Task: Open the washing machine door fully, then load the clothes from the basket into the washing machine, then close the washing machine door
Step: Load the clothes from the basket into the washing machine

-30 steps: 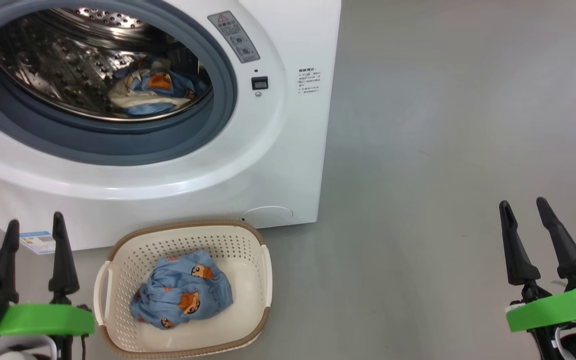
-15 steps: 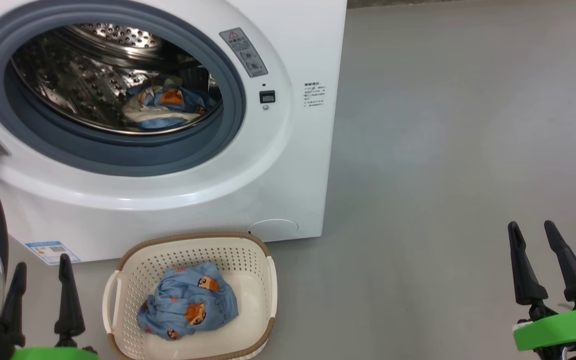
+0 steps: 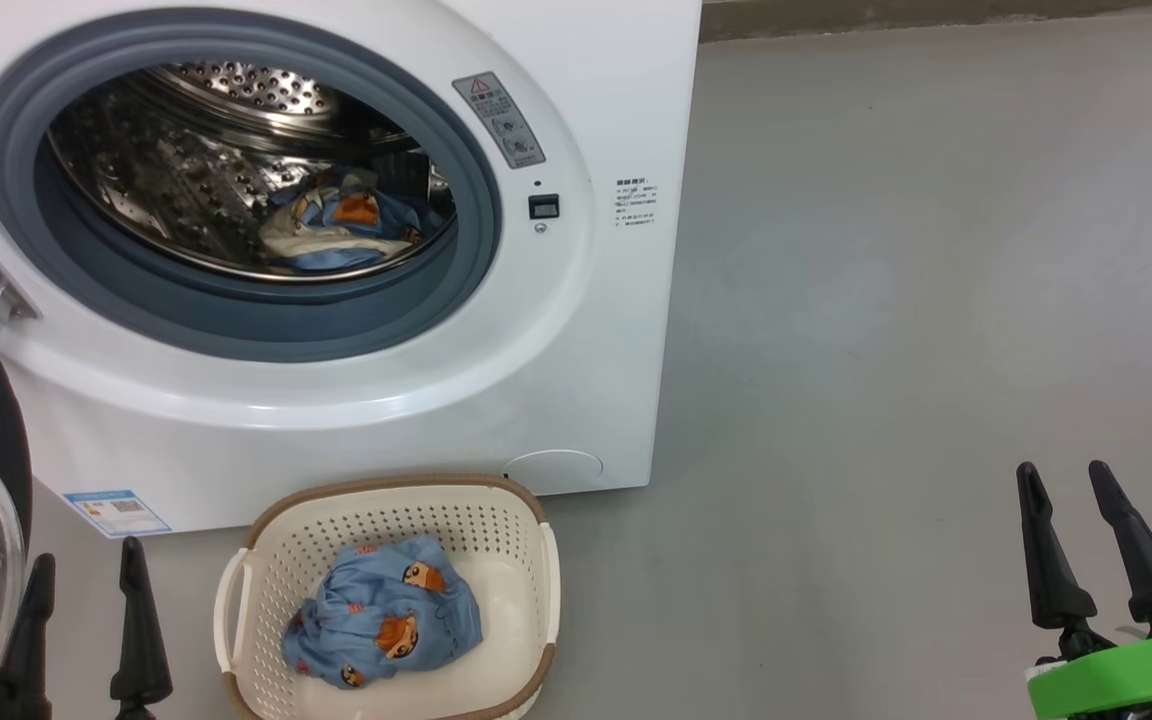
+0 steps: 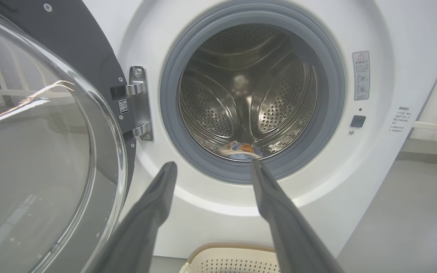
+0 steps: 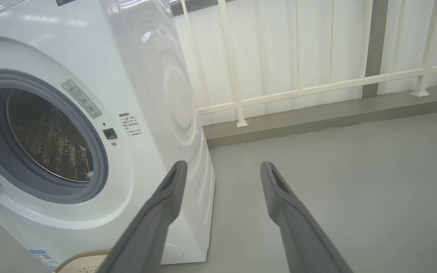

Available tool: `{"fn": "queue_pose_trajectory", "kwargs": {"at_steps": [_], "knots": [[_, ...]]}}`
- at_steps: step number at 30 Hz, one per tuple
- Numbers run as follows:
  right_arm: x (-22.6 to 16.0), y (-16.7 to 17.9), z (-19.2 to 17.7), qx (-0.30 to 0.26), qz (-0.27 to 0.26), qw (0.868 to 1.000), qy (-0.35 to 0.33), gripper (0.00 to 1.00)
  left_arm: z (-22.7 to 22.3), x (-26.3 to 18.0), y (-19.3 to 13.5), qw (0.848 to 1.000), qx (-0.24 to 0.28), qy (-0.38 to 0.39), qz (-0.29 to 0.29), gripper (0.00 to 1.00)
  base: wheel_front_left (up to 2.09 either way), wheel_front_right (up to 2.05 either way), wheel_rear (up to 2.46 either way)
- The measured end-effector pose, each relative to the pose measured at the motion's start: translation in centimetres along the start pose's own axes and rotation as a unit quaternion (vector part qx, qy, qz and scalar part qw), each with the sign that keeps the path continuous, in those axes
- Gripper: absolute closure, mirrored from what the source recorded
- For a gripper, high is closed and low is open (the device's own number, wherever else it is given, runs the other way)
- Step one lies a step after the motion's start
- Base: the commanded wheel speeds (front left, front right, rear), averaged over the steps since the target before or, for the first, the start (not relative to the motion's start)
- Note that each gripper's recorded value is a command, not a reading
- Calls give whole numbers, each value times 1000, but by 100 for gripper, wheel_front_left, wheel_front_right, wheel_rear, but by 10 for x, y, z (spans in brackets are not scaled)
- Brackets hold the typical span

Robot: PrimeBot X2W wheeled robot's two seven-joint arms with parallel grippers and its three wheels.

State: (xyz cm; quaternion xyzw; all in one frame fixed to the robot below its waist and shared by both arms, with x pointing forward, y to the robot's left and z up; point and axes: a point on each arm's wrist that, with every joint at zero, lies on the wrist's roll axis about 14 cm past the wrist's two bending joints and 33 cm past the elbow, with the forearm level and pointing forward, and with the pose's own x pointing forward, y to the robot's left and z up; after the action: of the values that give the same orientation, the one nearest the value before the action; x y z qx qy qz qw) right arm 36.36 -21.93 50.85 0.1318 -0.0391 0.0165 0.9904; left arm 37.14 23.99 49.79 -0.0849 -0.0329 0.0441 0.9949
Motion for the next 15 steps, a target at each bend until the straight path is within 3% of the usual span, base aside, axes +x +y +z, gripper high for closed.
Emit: {"fn": "queue_pose_trajectory", "kwargs": {"at_steps": [15], "knots": [[8, 0, -10, 6, -3, 1000, 12, 0, -25, 4, -2, 999, -5, 35, 3, 0, 0, 0, 0]]}}
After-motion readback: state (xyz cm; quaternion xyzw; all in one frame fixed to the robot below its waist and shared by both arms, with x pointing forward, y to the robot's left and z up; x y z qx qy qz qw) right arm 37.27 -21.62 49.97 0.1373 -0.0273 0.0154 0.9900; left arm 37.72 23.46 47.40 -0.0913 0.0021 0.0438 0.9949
